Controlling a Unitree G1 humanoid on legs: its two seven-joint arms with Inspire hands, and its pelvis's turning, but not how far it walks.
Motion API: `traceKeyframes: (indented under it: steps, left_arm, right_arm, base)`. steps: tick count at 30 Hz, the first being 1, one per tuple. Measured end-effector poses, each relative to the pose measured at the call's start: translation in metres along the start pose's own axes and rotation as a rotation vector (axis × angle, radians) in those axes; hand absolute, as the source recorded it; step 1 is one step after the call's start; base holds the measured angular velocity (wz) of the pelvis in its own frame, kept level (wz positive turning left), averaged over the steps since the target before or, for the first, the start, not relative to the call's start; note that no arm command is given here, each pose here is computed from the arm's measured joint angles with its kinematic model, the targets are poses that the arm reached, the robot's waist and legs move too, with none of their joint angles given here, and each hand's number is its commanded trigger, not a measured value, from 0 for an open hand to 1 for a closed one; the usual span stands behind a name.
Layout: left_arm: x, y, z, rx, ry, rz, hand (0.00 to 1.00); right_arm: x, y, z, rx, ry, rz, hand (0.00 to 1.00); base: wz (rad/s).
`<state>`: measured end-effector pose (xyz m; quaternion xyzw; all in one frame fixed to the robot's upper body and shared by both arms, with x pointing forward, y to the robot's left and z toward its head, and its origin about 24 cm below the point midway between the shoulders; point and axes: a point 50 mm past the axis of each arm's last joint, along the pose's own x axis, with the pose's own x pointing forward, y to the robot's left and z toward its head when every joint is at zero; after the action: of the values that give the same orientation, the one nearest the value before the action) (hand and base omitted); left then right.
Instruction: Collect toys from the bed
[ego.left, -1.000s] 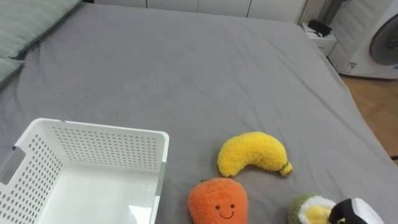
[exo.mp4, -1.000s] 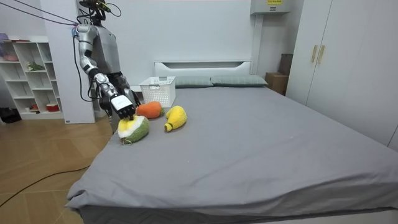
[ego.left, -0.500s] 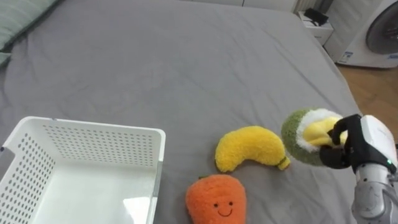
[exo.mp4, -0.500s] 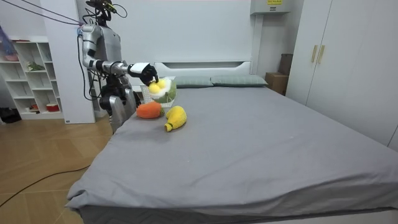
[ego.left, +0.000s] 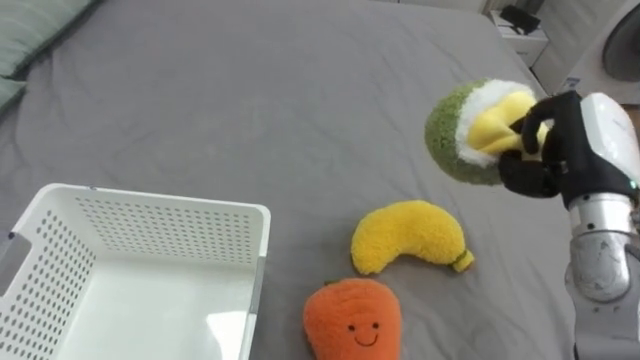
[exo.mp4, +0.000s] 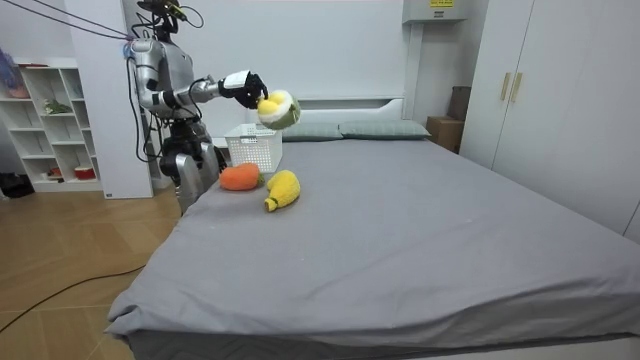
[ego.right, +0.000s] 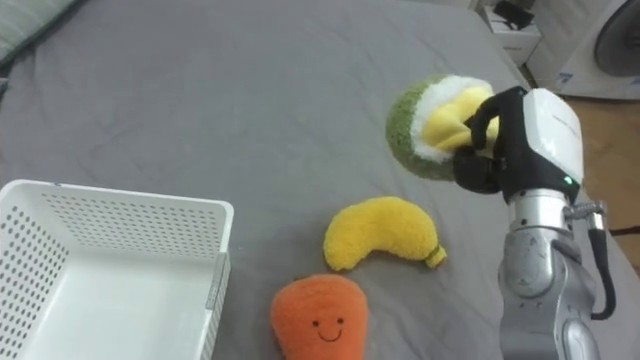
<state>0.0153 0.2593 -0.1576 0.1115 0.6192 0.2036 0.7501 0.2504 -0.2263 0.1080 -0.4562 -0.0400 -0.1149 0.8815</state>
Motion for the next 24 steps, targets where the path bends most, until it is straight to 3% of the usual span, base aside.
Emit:
traceKeyframes:
  steps: [11,24]
  left_arm:
    - [0.002,-0.006,0.018,0.060,-0.052,-0.022,0.00]
    - [0.002,-0.019,0.041,0.121,-0.120,-0.062,0.00]
  right_arm:
    - [0.008,0.018,0.076,0.148,-0.296,0.200,1.00]
    - [-0.012,0.051,0.140,0.131,-0.568,0.445,1.00]
  base:
    - [0.06]
    - [0.13]
